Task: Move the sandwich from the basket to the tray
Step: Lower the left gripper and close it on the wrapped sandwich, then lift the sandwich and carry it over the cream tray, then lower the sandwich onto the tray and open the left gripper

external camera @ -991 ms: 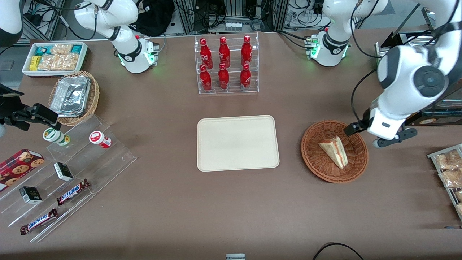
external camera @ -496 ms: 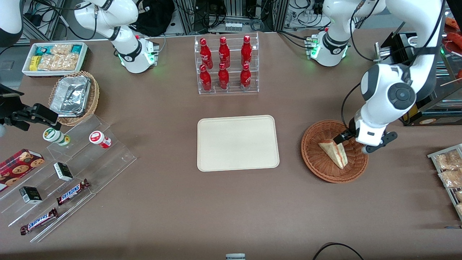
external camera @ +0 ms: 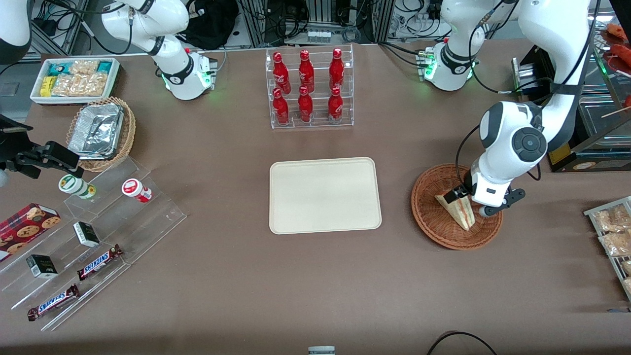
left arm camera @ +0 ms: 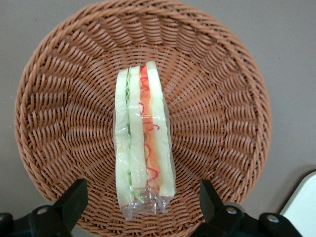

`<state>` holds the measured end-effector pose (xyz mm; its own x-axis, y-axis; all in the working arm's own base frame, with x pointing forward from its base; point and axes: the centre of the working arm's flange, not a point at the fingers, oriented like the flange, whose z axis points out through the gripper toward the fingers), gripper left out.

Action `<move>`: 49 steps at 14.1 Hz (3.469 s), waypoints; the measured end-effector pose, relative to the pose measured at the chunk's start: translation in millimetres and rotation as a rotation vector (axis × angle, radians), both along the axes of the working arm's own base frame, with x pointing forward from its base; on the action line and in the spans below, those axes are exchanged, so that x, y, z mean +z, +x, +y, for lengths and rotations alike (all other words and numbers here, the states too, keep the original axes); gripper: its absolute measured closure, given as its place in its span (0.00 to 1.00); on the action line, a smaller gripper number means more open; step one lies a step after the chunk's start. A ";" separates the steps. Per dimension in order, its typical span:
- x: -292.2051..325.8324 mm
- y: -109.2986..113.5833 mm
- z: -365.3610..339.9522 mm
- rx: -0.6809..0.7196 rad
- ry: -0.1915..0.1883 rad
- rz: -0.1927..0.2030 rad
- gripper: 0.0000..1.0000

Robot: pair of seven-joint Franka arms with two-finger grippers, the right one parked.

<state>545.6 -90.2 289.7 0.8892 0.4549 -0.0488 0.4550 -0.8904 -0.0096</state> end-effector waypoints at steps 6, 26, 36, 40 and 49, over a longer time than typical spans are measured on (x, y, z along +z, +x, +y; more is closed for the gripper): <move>-25.7 1.4 -0.6 0.002 -0.012 0.007 0.11; 126.7 2.2 -212.7 -0.238 0.007 0.028 0.86; 28.8 -41.3 -363.1 -0.469 -0.129 0.040 0.86; -9.4 -59.5 -395.0 -0.508 -0.164 0.029 0.86; -38.6 -64.7 -397.7 -0.512 -0.157 0.066 0.78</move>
